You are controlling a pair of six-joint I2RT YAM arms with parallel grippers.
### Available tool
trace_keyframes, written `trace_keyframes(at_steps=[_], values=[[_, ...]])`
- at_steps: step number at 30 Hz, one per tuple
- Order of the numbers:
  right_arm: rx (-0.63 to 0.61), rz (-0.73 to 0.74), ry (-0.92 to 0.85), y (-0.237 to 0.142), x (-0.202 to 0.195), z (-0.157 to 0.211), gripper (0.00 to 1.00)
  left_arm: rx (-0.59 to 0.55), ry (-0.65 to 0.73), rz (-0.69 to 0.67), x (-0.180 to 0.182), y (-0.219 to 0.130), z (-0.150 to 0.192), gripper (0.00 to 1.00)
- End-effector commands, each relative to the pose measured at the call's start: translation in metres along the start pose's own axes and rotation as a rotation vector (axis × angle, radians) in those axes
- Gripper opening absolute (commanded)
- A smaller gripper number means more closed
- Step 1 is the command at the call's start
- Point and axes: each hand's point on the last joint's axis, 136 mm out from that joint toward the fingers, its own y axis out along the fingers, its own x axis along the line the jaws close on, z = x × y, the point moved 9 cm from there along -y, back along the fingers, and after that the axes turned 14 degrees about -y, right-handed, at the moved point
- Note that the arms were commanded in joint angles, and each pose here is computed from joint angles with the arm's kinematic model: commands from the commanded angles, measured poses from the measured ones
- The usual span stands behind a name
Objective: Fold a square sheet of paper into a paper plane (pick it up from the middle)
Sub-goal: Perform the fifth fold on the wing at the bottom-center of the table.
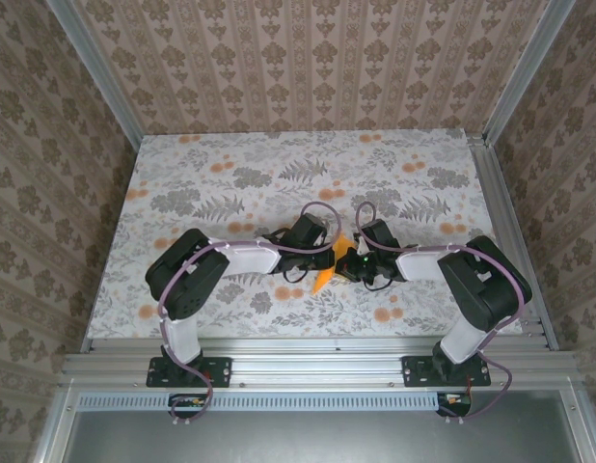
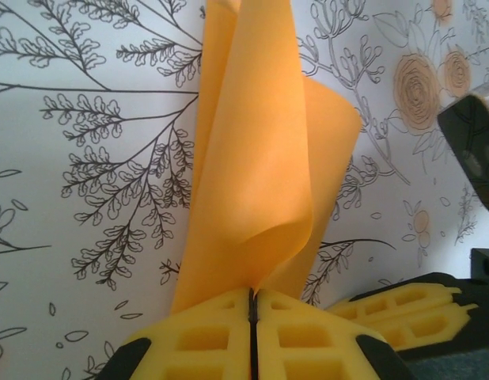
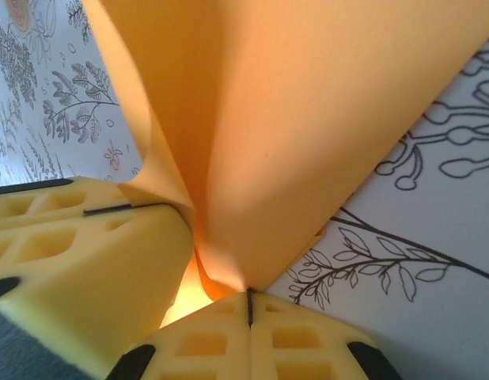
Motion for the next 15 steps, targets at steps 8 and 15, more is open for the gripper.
trace_keyframes(at_steps=[8,15], values=[[-0.007,0.025,0.009,0.0,-0.003,-0.001,0.07,0.009,0.031,0.055,-0.017,-0.018,0.002,0.09],[-0.018,0.017,0.006,-0.002,-0.003,-0.001,0.07,0.035,-0.002,0.079,-0.012,-0.006,0.007,0.09]])
